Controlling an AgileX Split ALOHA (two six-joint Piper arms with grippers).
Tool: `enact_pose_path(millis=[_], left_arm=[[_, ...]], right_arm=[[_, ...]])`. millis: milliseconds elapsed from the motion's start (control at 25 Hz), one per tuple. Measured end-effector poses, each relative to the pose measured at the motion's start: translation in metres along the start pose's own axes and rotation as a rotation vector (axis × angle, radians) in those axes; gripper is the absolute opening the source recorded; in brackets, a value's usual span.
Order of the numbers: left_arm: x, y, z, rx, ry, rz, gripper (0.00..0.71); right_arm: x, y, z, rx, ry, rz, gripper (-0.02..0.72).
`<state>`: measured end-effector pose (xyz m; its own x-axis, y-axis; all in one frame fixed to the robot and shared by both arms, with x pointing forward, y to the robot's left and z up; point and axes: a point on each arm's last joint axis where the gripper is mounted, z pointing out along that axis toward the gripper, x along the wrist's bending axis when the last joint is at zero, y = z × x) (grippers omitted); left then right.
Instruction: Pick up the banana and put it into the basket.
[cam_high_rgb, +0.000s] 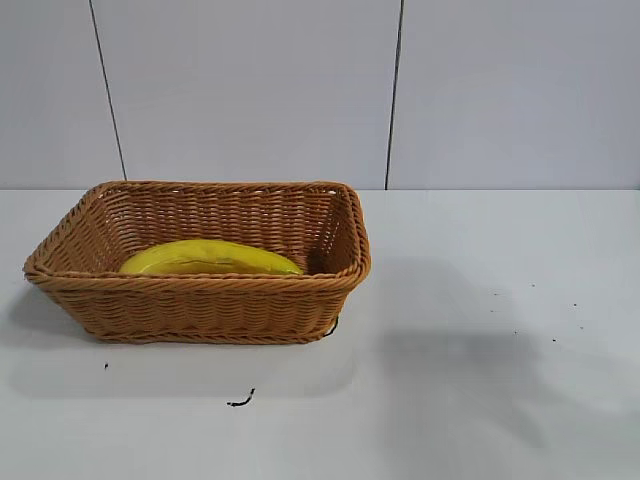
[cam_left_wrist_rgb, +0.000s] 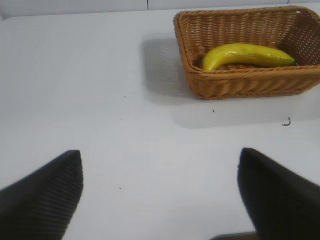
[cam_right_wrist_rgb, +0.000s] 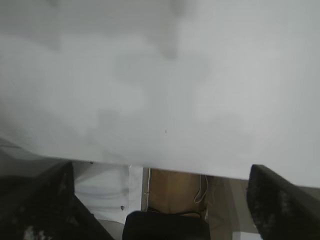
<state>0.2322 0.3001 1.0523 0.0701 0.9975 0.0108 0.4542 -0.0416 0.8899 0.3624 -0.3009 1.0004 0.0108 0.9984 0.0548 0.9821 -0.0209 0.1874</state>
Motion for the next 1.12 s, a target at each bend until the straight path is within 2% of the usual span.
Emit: enact_pose_path(millis=[160, 440, 960, 1120], left_arm=[[0.000, 0.000, 0.000, 0.000, 0.000, 0.000, 0.635], [0.000, 0.000, 0.000, 0.000, 0.000, 0.000, 0.635], [0.000, 0.000, 0.000, 0.000, 0.000, 0.000, 0.635], [0.000, 0.000, 0.000, 0.000, 0.000, 0.000, 0.635]], right_arm=[[0.005, -0.022, -0.029, -0.285, 0.016, -0.005, 0.635], [0.009, -0.062, -0.059, -0.593, 0.007, -0.032, 0.635], [0.012, -0.109, -0.076, -0.912, -0.006, -0.059, 0.635], [0.013, -0.115, -0.077, -0.949, -0.007, -0.062, 0.635]])
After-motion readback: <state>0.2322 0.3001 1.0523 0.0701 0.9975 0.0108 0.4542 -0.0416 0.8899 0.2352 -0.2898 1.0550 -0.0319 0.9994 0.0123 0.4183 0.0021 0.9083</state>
